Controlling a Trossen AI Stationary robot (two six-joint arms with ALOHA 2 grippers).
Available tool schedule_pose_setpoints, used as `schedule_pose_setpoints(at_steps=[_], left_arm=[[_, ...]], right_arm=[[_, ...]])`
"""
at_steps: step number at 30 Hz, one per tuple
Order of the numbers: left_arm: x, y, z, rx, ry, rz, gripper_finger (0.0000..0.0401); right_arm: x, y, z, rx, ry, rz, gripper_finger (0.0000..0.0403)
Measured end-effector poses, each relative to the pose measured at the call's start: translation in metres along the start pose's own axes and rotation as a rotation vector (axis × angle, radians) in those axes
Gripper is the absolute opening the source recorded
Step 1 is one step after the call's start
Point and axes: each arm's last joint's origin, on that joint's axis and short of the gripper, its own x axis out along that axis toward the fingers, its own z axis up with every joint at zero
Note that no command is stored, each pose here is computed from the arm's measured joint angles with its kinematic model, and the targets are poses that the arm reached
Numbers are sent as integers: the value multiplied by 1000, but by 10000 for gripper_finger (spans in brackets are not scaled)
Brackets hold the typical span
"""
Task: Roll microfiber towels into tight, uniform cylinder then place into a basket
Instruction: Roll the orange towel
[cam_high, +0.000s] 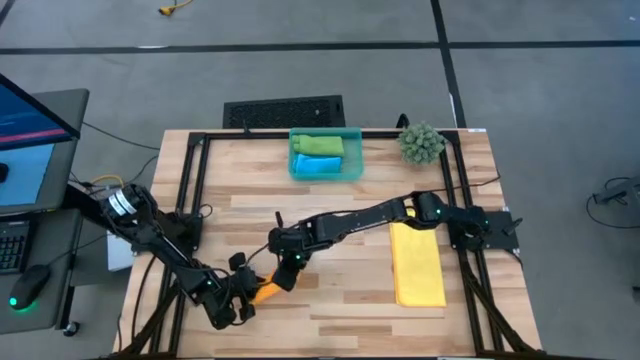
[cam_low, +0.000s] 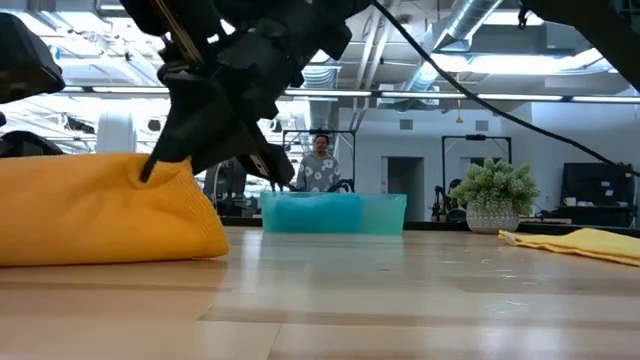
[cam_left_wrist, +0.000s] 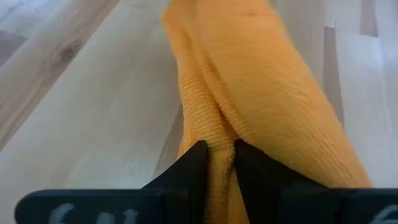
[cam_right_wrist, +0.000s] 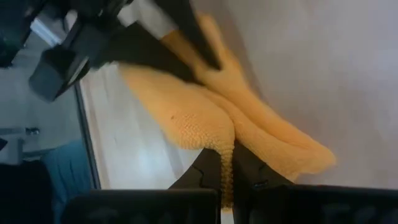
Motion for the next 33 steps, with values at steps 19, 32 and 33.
schedule_pose_setpoints(at_steps=[19, 32, 33], left_arm=[[-8, -14, 3, 122, -28, -28, 77], [-26, -25, 4, 223, -13, 32, 77], [-28, -26, 4, 230, -12, 40, 77]], right_arm=[[7, -13, -12, 55, 34, -173, 21], [11, -19, -16, 68, 25, -200, 21], [10, -19, -16, 69, 26, -202, 21]])
